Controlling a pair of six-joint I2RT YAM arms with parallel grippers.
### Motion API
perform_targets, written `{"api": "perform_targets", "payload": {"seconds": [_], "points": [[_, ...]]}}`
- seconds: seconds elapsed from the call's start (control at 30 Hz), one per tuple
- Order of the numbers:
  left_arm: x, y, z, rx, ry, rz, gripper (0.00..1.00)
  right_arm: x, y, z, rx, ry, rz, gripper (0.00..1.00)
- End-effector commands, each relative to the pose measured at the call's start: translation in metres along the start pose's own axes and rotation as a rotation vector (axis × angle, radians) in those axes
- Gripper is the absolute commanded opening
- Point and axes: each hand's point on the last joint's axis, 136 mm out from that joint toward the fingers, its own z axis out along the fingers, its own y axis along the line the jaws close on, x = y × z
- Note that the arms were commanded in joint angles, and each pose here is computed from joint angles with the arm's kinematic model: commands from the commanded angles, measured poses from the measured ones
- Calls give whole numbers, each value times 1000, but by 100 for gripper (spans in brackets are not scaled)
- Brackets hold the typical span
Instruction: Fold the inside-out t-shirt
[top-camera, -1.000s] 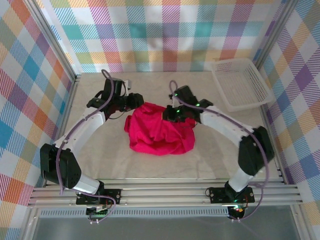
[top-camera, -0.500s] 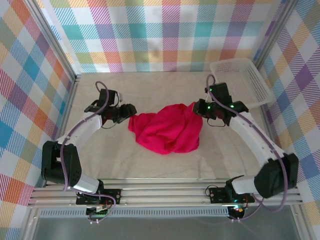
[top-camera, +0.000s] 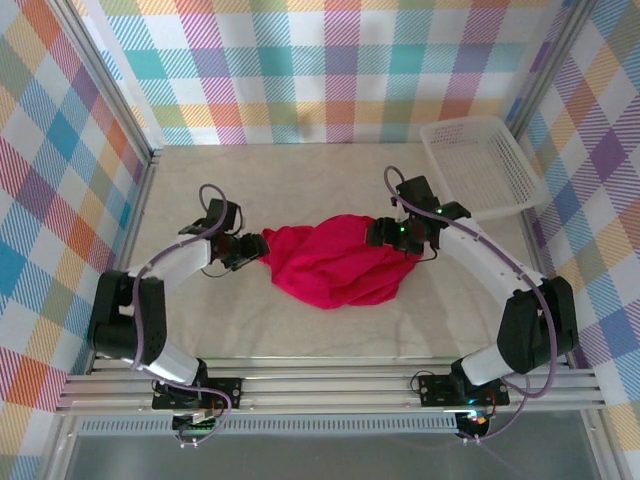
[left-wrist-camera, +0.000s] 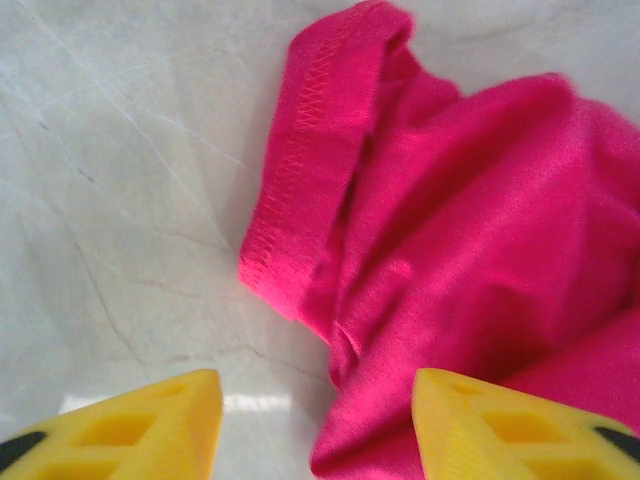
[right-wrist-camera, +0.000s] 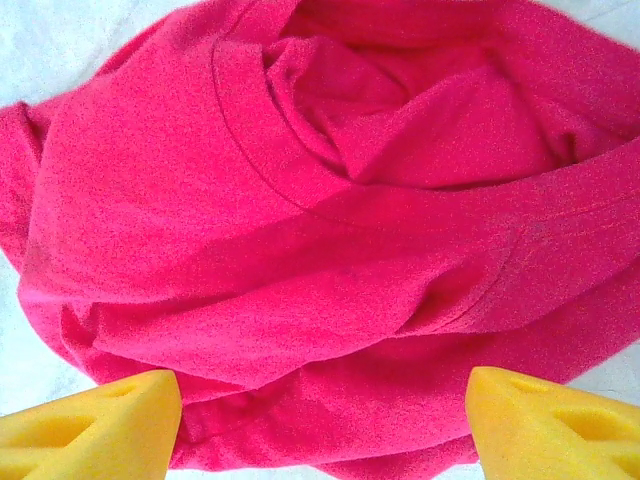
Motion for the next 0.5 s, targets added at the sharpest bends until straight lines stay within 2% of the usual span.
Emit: {"api": "perform_targets", "payload": {"seconds": [0.0,0.17,0.23,0.27,0.3,0.33,0.37,0.4,0.47], "points": [[-11,-1,24,-14,-5,-13,40,25,-11,30,9,118,-8,73],[-25,1,46,-35,-25,-19,29,29,-18,64,24,180,3,74],[-31,1,50,-36,-45,-23,21,25,-19,79,33,190,7,74],[-35,-1,51,-30,-61,-25,14,20,-19,86,39,191,8,69],[-40,-3,51,-26,-76,-25,7,14,-19,91,44,186,3,61],[-46,-5,49,-29,-93,-25,0,4,-17,93,53,166,-4,45],[-54,-9,45,-27,-111,-23,0,-5,-14,91,57,148,-9,19],[-61,-14,41,-21,-126,-21,0,-13,-11,87,55,130,-10,3],[-81,-23,23,-6,-167,-22,0,-34,3,61,38,76,-24,0]]}}
